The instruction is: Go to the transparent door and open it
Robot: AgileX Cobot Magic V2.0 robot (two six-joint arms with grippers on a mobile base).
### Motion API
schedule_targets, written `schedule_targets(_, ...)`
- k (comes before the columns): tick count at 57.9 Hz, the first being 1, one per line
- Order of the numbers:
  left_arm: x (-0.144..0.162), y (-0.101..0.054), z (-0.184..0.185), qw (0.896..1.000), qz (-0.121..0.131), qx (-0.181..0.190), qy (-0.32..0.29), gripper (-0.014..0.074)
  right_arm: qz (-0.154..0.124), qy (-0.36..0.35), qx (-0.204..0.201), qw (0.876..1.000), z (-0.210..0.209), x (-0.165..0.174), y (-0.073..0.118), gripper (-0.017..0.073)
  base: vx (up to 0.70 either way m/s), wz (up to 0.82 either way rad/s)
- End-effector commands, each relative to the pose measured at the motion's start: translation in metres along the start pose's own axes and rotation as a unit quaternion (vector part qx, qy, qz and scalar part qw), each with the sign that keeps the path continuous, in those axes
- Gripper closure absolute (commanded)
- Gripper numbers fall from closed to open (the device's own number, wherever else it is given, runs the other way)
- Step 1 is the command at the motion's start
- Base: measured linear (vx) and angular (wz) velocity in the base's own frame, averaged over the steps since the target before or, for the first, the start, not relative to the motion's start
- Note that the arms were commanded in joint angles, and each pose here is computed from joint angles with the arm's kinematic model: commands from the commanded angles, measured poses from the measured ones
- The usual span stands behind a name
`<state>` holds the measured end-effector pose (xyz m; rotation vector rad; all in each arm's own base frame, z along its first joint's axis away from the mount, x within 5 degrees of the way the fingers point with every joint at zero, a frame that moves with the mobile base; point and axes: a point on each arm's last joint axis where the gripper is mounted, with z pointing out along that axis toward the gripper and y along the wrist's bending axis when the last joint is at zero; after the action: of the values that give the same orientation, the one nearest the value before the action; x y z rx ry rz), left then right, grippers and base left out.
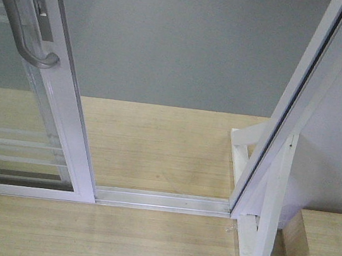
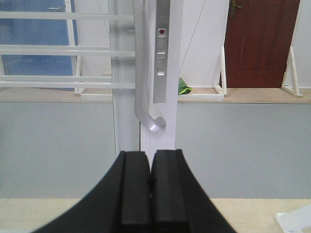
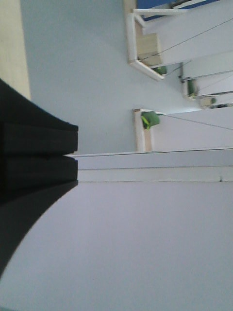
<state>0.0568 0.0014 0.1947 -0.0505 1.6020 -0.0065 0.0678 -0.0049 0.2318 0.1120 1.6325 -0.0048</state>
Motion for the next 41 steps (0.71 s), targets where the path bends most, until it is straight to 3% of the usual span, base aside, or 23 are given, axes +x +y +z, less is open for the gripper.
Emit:
schedule_targets(1,-0.003,0.000,-0.001,0.999,-0.006,0.005,-0.040,0.0600,0.006,-0.100,-0.008,0.995,-0.005,-0.002,0.000,0.0568,0.00,0.00)
schedule_targets(9,-0.003,0.000,-0.001,0.999,-0.006,0.005,-0.040,0.0600,0.005,-0.100,-0.007,0.995,-0.012,0.025,-0.002,0.0568,0.00,0.00)
schedule_targets(41,-0.003,0.000,-0.001,0.999,-0.006,0.005,-0.040,0.0600,0.000,-0.077,-0.006,0.997,-0.011,0.029,-0.002,0.0568,0.00,0.00)
